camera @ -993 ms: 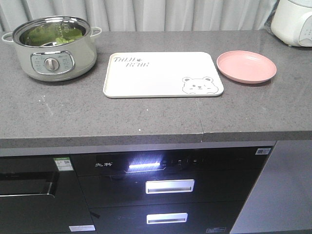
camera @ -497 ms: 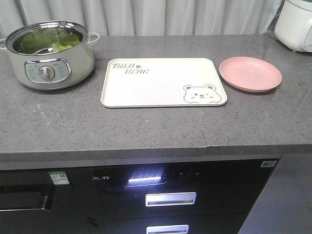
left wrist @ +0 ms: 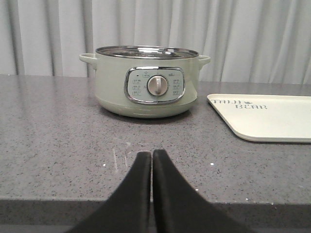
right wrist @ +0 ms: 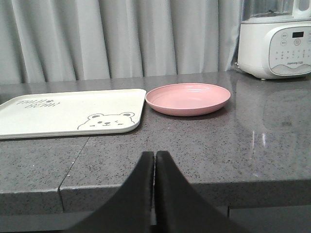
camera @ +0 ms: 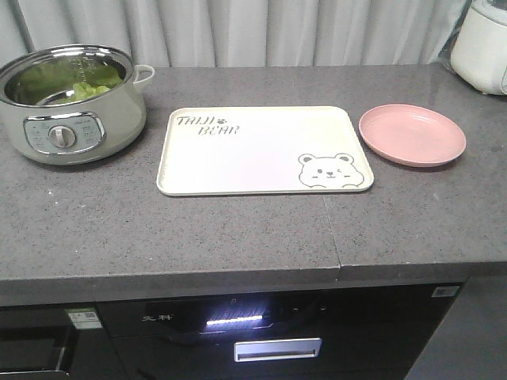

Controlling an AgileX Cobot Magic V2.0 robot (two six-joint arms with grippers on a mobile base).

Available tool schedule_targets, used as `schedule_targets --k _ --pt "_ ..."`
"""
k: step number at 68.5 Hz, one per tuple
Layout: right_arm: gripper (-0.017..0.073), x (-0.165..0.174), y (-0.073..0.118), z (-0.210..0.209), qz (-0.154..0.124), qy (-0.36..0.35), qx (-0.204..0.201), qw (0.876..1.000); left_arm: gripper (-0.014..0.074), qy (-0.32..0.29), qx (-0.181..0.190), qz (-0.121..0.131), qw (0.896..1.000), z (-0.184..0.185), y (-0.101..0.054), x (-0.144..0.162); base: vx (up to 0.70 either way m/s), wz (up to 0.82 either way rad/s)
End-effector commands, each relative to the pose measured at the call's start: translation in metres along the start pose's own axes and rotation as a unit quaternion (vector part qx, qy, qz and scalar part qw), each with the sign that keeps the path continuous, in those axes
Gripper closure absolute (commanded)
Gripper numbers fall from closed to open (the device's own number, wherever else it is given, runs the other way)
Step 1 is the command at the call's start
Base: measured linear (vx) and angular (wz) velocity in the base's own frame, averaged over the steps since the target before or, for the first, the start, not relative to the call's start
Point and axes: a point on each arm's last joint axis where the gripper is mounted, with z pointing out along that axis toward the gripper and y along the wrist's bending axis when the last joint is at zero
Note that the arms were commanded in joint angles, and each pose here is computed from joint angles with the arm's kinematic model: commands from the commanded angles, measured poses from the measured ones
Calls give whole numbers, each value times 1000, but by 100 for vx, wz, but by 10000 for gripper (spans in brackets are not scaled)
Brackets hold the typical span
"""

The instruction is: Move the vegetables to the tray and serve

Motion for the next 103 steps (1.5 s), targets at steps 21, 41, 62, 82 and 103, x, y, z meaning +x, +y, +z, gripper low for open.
schedule_targets --k 21,41,62,82,103 --pt "565 -2 1 0 -6 -34 -5 999 599 -28 0 -6 1000 0 1 2 9 -2" --pt "565 -2 1 0 -6 -34 -5 999 599 -28 0 -6 1000 0 1 2 7 -2" --pt "565 -2 1 0 -6 -34 -5 999 599 -28 0 -6 1000 0 1 2 6 -1" --pt "565 -2 1 0 -6 -34 -5 999 599 -28 0 -6 1000 0 1 2 4 1" --pt "565 -2 1 0 -6 -34 -5 999 599 -28 0 -6 1000 0 1 2 3 1"
